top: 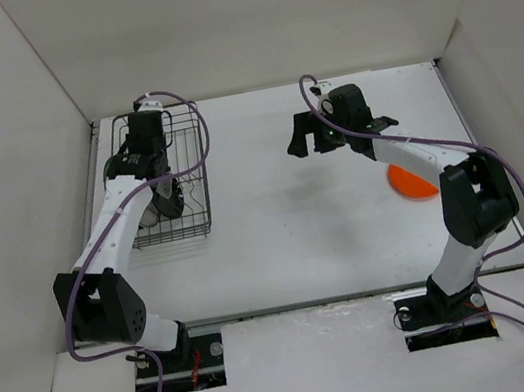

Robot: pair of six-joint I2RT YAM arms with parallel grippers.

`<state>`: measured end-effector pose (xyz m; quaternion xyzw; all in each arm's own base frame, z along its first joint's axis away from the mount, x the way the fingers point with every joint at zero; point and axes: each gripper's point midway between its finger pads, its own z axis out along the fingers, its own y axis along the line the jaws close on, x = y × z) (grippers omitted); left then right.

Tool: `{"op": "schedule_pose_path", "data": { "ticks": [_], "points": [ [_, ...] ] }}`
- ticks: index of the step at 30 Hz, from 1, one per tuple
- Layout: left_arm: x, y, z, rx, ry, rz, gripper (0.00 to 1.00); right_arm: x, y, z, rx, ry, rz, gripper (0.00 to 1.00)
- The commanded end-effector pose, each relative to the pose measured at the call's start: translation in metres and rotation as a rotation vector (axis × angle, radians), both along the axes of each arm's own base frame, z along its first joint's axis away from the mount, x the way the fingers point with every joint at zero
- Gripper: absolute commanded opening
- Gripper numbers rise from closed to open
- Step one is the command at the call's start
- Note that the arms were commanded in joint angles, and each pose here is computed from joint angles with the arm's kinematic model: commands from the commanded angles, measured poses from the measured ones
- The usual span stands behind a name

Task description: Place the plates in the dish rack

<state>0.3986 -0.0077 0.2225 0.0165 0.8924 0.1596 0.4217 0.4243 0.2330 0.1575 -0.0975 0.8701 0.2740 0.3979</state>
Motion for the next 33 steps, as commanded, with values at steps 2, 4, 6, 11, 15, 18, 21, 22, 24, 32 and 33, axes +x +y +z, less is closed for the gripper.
{"op": "schedule_pose_path", "data": {
  "ticks": [2,4,6,11,15,18,21,22,24,32,33],
  "points": [
    [-0.001,-0.002,0.007,-0.019,-0.041,0.000,0.00,0.006,0.008,0.024,0.010,-0.062,0.027,1.00],
    [0.001,-0.005,0.002,-0.028,-0.028,-0.013,0.00,0.006,0.006,0.022,0.002,-0.054,0.020,1.00],
    [0.001,-0.007,-0.006,-0.031,-0.009,-0.021,0.00,0.005,0.005,0.026,-0.001,-0.068,0.024,1.00],
    [-0.002,-0.016,-0.024,-0.067,0.038,-0.058,0.25,0.005,-0.001,0.034,-0.010,-0.091,-0.003,1.00],
    [-0.005,-0.019,-0.034,-0.076,0.068,-0.072,0.37,0.008,-0.017,0.038,-0.017,-0.098,-0.032,1.00],
    [-0.005,-0.019,-0.034,-0.076,0.068,-0.072,0.53,0.010,-0.028,0.042,-0.015,-0.106,-0.054,1.00],
    [-0.003,-0.024,-0.024,-0.089,0.062,-0.099,0.71,0.011,-0.051,0.042,-0.059,-0.094,-0.121,1.00],
    [-0.003,-0.026,-0.016,-0.096,0.048,-0.118,0.80,0.018,-0.076,0.042,-0.098,-0.099,-0.211,1.00],
    [0.001,-0.038,0.010,-0.144,0.004,-0.170,0.96,0.013,-0.113,0.034,-0.113,-0.048,-0.350,1.00],
    [-0.008,-0.101,0.053,-0.314,0.086,-0.522,1.00,-0.032,-0.280,-0.011,-0.038,0.058,-0.881,1.00],
    [-0.011,-0.107,0.055,-0.317,0.090,-0.550,1.00,-0.040,-0.286,-0.013,-0.048,0.057,-0.906,1.00]
  ]
}}
